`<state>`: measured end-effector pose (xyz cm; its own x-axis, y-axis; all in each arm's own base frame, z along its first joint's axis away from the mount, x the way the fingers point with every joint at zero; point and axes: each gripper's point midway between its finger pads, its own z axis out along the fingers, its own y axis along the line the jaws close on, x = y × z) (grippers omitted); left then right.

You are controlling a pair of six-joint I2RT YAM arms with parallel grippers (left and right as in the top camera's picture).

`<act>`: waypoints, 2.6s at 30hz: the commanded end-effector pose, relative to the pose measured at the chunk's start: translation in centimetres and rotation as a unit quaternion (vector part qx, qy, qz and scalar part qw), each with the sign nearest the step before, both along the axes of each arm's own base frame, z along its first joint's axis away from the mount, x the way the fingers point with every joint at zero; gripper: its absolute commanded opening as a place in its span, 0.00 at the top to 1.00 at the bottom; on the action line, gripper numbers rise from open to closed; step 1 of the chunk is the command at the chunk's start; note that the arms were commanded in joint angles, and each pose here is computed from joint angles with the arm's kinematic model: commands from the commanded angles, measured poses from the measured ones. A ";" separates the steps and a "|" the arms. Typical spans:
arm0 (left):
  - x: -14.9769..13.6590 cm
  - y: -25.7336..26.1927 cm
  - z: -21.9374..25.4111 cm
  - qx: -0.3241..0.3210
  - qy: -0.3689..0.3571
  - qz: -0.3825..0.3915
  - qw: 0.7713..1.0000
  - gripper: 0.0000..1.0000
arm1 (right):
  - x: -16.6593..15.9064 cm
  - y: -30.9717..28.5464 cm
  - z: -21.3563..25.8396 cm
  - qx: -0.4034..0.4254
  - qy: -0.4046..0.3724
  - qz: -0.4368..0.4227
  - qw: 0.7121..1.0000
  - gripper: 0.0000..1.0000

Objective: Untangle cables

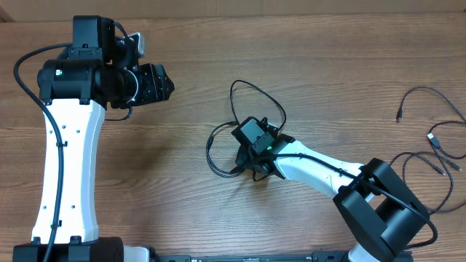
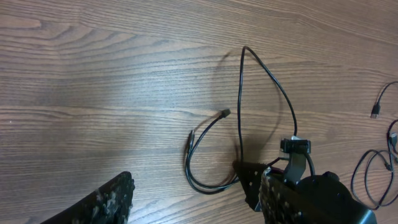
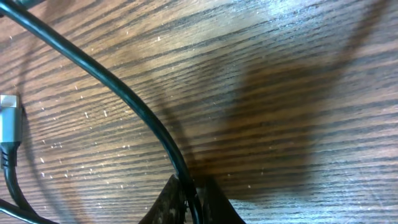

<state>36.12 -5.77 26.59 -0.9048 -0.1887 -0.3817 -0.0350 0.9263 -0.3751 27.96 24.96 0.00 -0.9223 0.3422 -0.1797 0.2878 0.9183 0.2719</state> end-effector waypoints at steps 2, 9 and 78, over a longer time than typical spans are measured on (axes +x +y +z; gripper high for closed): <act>0.0 -0.3 1.1 -0.009 -0.013 -0.001 1.000 0.35 | -1.2 -0.5 -1.3 -0.006 0.022 -0.010 1.000 0.96; 0.0 -0.3 1.1 -0.009 -0.012 -0.001 1.000 0.34 | 0.1 -0.5 0.1 -0.004 -0.001 0.023 1.000 0.96; -4.1 3.3 -1.8 0.131 0.079 0.000 0.988 0.00 | 6.7 -22.6 20.4 -0.090 -0.051 0.104 0.989 0.00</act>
